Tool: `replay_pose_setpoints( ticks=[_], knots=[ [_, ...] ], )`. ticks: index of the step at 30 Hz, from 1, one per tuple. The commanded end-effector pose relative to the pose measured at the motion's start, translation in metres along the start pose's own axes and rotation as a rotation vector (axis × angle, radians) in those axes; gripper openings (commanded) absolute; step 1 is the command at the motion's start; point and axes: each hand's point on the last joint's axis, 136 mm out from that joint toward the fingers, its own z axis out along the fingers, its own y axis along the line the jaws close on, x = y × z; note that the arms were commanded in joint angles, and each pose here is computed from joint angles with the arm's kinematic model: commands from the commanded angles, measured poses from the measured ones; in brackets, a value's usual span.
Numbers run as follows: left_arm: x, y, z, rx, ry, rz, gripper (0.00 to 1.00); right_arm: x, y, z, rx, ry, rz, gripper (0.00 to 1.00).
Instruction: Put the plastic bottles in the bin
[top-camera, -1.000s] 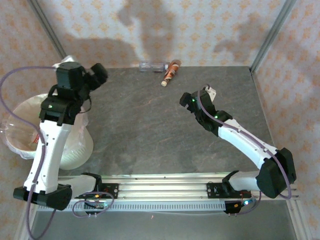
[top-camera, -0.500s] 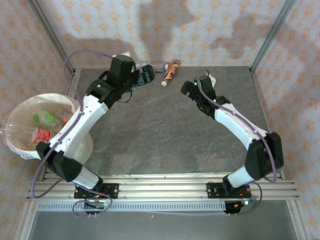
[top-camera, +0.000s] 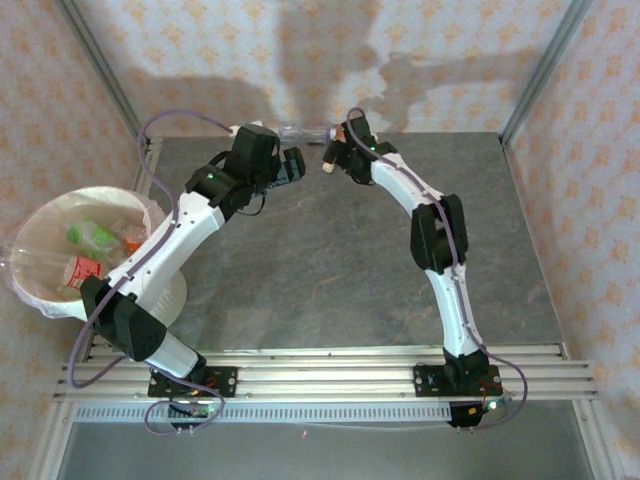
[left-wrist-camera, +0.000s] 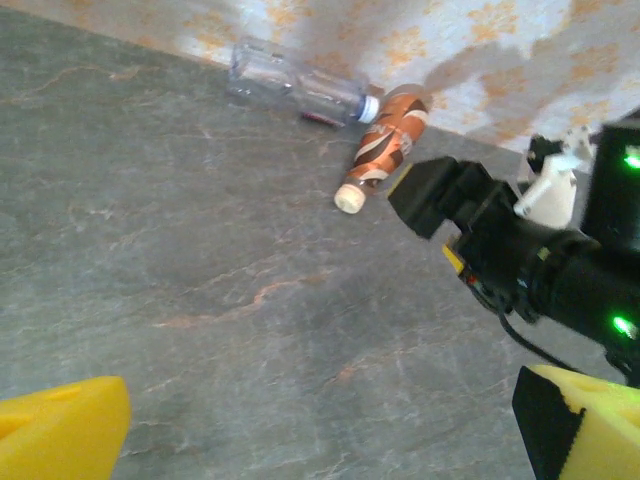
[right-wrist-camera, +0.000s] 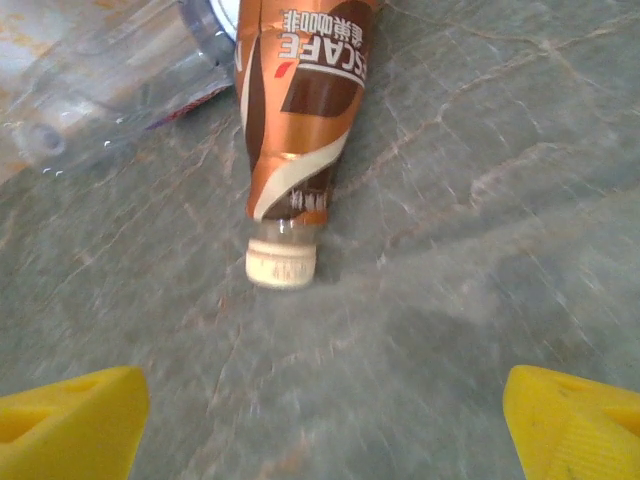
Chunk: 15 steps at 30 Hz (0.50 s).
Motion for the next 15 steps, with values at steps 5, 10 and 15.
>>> replay_pose_setpoints(
  ticks=[5,10,15],
  knots=[
    [0.002,0.048,-0.012,-0.126,-0.008,-0.005,1.00,0.022,-0.012,0.053,0.134,0.003,0.080,0.88],
    [0.003,0.074,-0.020,-0.156,-0.028,-0.045,1.00,0.036,-0.025,0.079,0.192,-0.011,0.100,0.79],
    [0.007,0.089,-0.022,-0.189,-0.027,-0.051,1.00,0.034,-0.031,0.088,0.214,-0.043,0.110,0.69]
  ],
)
